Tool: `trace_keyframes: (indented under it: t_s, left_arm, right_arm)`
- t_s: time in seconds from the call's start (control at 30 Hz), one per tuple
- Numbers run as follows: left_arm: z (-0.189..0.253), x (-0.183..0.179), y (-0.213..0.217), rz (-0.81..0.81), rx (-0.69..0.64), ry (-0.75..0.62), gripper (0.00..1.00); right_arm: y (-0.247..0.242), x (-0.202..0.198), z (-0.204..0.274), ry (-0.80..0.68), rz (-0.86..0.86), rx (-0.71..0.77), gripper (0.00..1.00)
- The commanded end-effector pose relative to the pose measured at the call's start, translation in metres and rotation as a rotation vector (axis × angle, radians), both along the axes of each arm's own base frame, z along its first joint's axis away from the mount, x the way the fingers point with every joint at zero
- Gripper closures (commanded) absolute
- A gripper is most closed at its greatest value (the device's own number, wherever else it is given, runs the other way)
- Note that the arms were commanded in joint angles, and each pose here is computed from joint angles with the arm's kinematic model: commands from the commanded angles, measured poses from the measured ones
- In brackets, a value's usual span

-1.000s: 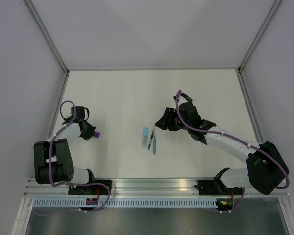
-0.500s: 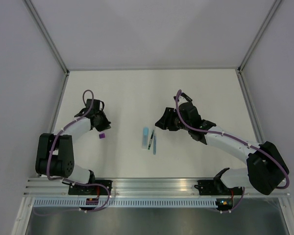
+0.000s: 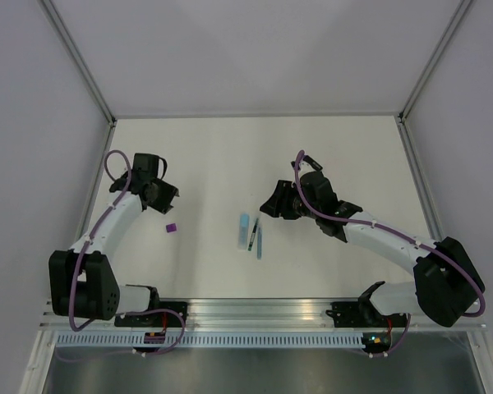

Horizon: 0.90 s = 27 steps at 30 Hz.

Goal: Insert the pens into the pen caps

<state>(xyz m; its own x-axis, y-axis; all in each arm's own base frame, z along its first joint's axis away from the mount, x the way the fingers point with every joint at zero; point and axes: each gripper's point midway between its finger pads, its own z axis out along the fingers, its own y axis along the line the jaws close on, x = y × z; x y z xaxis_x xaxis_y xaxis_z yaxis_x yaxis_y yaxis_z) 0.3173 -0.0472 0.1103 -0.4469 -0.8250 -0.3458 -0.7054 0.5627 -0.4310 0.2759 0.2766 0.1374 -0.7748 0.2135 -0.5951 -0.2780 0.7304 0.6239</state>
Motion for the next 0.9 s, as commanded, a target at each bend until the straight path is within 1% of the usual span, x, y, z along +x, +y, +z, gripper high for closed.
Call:
trace_keyframes:
  t_s: [0.0, 0.03, 0.07, 0.13, 0.17, 0.23, 0.3, 0.43, 0.7, 0.87]
  left_arm:
    - [-0.008, -0.018, -0.003, 0.356, -0.159, 0.193, 0.53]
    - [-0.011, -0.023, -0.004, 0.377, -0.168, 0.235, 0.46]
    - [-0.017, -0.024, -0.008, 0.389, -0.183, 0.269, 0.45]
    - [-0.027, -0.031, -0.007, 0.439, -0.192, 0.315, 0.45]
    - [-0.028, -0.025, -0.008, 0.445, -0.207, 0.291, 0.45]
    - [-0.036, -0.029, -0.008, 0.496, -0.227, 0.299, 0.45]
    - [-0.04, -0.028, -0.006, 0.536, -0.236, 0.282, 0.43]
    - [-0.047, -0.031, 0.005, 0.594, -0.206, 0.282, 0.41]
    - [-0.072, -0.038, 0.016, 0.634, -0.178, 0.341, 0.37]
    - [-0.084, -0.042, 0.022, 0.663, -0.165, 0.357, 0.37]
  right_arm:
    - [0.004, 0.003, 0.007, -0.035, 0.017, 0.019, 0.45]
    - [0.003, 0.003, 0.007, -0.037, 0.016, 0.017, 0.45]
    - [0.004, 0.003, 0.007, -0.038, 0.016, 0.018, 0.45]
    - [0.003, 0.003, 0.007, -0.037, 0.016, 0.017, 0.45]
    - [0.004, 0.003, 0.007, -0.037, 0.018, 0.015, 0.45]
    - [0.003, 0.003, 0.006, -0.035, 0.014, 0.012, 0.45]
    - [0.003, 0.004, 0.007, -0.04, 0.013, 0.011, 0.45]
    - [0.003, 0.005, 0.006, -0.041, 0.012, 0.006, 0.45]
    - [0.003, 0.005, 0.005, -0.04, 0.012, 0.005, 0.45]
    - [0.002, 0.005, 0.003, -0.035, 0.011, 0.001, 0.45]
